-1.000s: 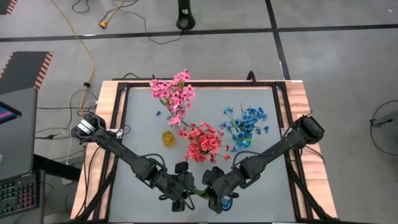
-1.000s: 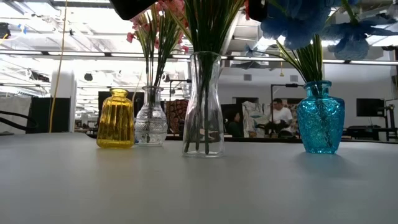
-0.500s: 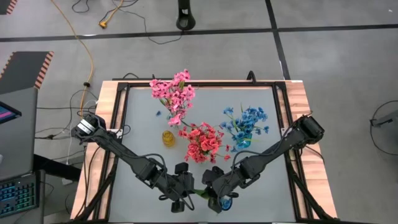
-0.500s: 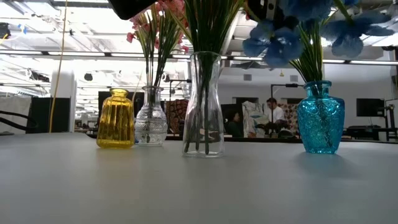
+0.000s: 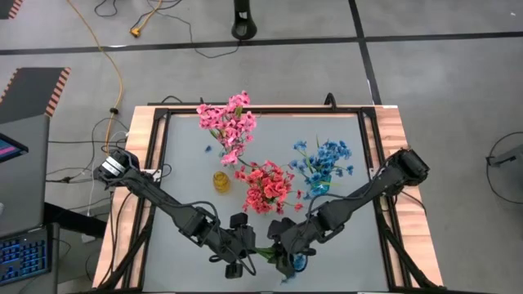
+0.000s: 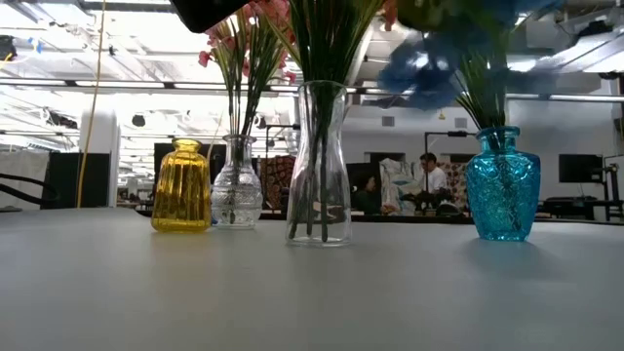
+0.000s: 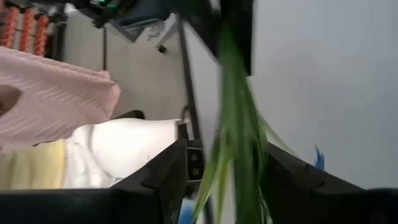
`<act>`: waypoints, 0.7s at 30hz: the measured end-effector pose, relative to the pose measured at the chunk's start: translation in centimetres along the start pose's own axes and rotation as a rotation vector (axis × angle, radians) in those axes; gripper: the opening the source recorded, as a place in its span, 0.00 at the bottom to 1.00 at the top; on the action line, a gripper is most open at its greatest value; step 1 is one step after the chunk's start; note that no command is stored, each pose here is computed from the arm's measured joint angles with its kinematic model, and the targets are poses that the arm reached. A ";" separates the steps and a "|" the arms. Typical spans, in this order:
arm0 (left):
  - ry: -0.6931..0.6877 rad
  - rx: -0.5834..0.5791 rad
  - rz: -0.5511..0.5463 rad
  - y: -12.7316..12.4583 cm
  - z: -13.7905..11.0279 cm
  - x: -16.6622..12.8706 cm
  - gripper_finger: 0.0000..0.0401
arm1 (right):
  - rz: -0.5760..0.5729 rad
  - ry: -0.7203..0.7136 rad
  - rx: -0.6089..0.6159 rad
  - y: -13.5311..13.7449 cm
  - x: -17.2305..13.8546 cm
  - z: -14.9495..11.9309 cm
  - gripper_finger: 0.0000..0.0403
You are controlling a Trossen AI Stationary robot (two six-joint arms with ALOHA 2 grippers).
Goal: Sort flowers into vase by color
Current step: Put the blue flowers into the blue vase
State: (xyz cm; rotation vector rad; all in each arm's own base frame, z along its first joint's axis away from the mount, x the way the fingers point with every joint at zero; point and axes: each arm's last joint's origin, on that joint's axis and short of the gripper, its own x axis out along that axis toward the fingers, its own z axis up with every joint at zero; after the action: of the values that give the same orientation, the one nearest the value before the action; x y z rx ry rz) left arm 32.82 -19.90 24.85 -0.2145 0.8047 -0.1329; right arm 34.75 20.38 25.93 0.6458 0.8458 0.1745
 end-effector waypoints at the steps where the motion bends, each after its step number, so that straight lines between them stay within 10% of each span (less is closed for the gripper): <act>1: 0.002 0.000 -0.001 0.0 0.0 0.0 0.02 | 0.007 -0.007 -0.001 0.2 -0.5 0.1 0.52; 21: -0.386 0.078 -0.156 -0.7 4.2 -0.7 0.02 | -0.302 -0.416 -0.343 3.3 -18.2 -2.7 0.52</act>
State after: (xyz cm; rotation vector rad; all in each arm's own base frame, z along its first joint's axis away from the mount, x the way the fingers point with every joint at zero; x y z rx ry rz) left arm 35.40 -19.83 28.33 -0.2205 0.3976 -0.2602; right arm 21.00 17.11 38.19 0.2135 0.4847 -0.0876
